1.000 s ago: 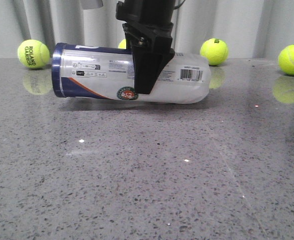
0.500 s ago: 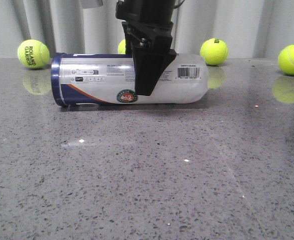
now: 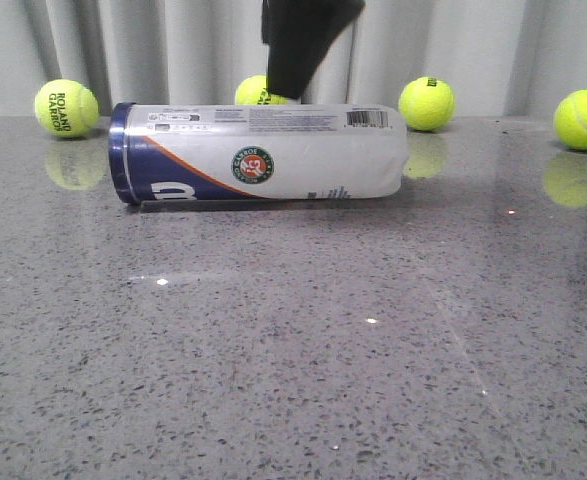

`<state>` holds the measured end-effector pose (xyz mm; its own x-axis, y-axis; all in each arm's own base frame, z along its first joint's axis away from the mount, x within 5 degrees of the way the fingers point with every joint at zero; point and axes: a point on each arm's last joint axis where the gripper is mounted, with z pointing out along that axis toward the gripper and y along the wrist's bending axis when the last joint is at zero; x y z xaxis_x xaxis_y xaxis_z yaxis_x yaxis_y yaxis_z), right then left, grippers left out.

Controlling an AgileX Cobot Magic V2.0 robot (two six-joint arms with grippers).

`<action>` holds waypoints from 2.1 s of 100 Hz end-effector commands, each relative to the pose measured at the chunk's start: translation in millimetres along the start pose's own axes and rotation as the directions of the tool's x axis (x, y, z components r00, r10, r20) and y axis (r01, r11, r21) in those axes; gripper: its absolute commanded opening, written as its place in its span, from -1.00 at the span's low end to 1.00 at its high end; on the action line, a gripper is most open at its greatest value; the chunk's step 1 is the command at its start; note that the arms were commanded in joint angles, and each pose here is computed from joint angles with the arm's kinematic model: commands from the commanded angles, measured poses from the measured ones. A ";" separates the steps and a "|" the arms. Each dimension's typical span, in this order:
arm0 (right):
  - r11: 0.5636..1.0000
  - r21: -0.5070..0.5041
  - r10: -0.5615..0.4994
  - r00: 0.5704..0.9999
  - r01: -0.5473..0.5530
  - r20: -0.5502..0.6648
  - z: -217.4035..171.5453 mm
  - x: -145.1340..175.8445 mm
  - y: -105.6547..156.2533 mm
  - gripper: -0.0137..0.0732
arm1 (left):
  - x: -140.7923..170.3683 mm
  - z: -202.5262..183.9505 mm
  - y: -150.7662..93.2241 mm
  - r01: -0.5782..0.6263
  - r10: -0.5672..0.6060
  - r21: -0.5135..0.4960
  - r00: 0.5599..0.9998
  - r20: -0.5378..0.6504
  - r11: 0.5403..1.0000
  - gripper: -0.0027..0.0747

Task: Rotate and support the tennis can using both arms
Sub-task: 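Open the right gripper and raise it away from the can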

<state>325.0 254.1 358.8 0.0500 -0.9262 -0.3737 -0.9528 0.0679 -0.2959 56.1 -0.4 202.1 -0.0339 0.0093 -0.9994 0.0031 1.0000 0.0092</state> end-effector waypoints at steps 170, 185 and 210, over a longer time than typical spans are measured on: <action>0.555 0.058 0.597 0.446 -0.830 0.667 -166.3 154.9 205.7 -0.84 | 3.2 -0.6 0.2 0.006 -0.006 -0.002 0.995 0.101 1.000 -0.98; 0.562 0.051 0.527 0.405 -0.825 0.747 -170.0 175.2 231.9 -0.84 | -1.4 -1.2 0.5 0.006 -0.006 -0.004 0.988 0.152 1.000 -0.98; 0.569 0.045 0.465 0.365 -0.821 0.807 -164.4 199.2 261.1 -0.84 | -10.7 -3.1 1.2 0.037 -0.034 -0.004 0.970 0.240 0.999 -0.98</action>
<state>40.9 30.1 342.3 -0.2831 -0.0737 -0.9562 -0.5660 0.8178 0.1045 55.7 0.2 214.7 0.1049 0.0067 -0.9945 -0.0040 1.0000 0.0064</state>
